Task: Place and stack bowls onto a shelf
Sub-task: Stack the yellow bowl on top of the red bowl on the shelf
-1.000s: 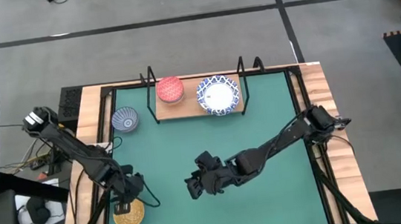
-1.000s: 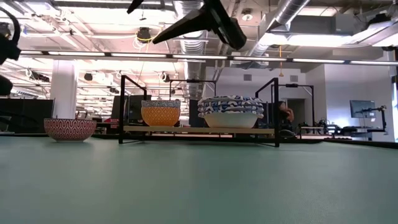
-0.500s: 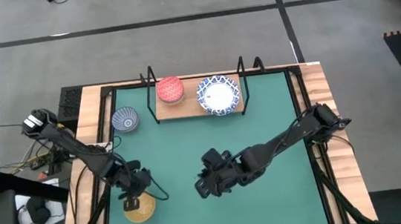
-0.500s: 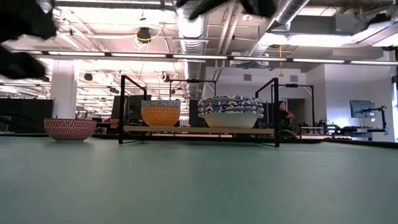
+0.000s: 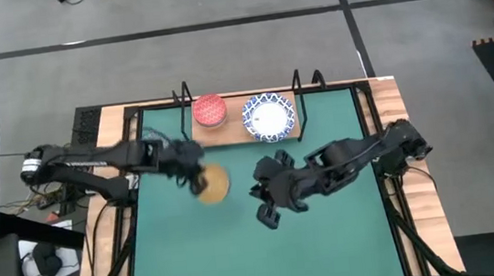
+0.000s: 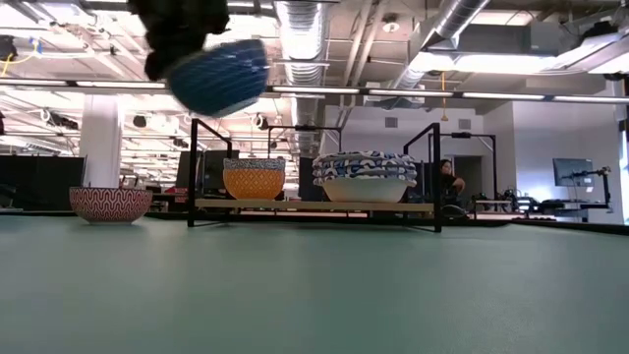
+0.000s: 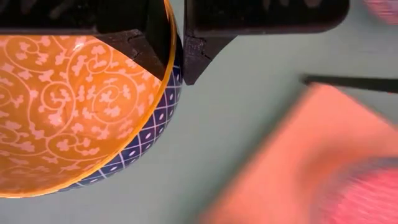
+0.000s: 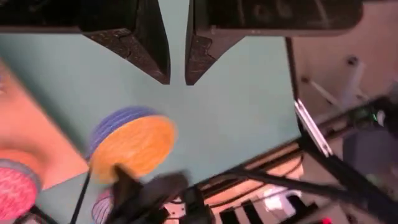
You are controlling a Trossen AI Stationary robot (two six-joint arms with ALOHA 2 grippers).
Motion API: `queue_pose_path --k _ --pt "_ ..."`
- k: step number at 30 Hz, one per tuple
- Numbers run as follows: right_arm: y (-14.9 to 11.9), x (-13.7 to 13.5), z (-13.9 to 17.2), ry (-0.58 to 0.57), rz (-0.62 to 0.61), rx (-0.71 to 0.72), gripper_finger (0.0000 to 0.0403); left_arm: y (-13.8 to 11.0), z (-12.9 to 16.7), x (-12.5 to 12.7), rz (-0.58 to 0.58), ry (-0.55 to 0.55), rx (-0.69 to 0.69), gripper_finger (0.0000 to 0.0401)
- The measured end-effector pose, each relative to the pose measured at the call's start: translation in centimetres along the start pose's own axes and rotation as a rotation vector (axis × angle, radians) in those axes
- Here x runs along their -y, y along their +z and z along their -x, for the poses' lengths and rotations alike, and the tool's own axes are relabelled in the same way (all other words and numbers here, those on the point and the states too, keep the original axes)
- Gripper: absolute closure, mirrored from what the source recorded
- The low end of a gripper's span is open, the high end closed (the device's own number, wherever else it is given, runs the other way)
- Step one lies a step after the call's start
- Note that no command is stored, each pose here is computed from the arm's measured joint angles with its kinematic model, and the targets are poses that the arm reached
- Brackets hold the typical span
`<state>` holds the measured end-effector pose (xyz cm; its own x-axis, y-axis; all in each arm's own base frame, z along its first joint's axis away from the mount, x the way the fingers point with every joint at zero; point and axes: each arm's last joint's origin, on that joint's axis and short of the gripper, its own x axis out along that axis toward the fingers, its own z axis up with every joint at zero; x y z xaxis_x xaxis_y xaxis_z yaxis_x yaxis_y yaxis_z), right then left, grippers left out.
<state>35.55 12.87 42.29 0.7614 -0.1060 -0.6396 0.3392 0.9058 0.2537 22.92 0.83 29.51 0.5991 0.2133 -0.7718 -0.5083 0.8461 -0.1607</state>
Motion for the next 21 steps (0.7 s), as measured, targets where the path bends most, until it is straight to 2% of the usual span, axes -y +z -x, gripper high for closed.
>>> queue_pose_path --k 6,11,14,21 --pt "0.2 1.5 1.6 -0.088 0.147 -0.094 0.0336 4.3 2.1 -3.3 0.132 0.145 0.164 0.0397" --pt "0.9 3.9 0.9 -0.179 0.191 -0.153 0.0337 7.3 3.5 -6.4 0.121 0.24 0.246 0.0396" --pt "1.9 5.7 0.4 -0.228 0.178 -0.163 0.0337 8.9 2.5 -8.8 0.081 0.301 0.214 0.0397" --pt "4.3 10.5 -0.6 -0.34 0.1 -0.171 0.0337 12.8 -2.3 -15.1 0.007 0.344 0.047 0.0397"
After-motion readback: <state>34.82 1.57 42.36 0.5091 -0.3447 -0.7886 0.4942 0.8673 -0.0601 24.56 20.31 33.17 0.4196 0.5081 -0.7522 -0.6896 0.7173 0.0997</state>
